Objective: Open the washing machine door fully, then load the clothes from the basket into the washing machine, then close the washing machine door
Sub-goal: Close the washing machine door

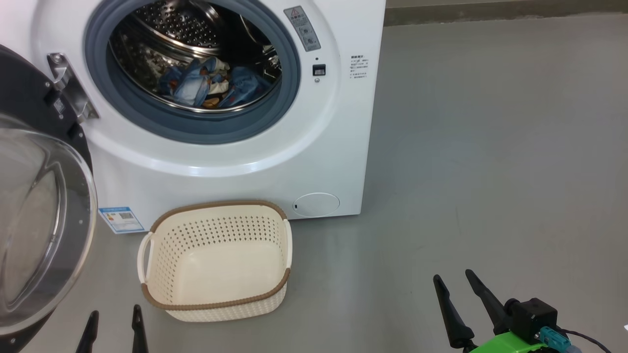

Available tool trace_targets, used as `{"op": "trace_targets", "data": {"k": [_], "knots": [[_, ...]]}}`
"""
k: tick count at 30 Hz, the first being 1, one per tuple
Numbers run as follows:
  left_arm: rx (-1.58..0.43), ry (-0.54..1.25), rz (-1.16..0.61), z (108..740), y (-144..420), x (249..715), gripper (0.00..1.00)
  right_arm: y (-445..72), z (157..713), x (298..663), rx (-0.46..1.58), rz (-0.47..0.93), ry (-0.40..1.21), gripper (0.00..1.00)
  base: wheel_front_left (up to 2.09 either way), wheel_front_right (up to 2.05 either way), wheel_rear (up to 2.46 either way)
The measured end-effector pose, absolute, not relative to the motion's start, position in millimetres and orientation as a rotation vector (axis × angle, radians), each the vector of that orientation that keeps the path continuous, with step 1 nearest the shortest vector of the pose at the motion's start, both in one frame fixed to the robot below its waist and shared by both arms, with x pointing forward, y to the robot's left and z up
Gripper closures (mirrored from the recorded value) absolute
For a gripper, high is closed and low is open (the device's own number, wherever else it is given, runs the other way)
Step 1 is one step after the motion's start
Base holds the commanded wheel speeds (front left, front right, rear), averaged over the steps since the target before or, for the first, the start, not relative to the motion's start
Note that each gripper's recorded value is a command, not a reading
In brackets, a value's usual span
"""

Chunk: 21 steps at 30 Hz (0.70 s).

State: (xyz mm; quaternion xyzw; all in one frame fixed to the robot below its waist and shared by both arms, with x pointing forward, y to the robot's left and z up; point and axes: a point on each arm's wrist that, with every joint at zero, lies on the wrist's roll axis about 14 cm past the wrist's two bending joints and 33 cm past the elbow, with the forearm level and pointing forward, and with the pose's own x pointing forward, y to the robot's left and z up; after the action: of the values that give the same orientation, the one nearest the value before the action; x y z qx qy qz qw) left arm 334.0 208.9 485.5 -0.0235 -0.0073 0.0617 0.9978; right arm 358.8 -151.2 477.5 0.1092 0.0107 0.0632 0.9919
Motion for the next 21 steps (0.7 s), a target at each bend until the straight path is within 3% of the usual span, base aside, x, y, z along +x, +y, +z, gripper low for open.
{"op": "trace_targets", "data": {"k": [21], "knots": [[-0.049, -0.011, 0.144, 484.2, 214.8, 332.9, 0.0, -145.9, 474.5, 362.1, 0.22, 0.142, 0.032, 0.0, -0.03, 0.03, 0.0]]}}
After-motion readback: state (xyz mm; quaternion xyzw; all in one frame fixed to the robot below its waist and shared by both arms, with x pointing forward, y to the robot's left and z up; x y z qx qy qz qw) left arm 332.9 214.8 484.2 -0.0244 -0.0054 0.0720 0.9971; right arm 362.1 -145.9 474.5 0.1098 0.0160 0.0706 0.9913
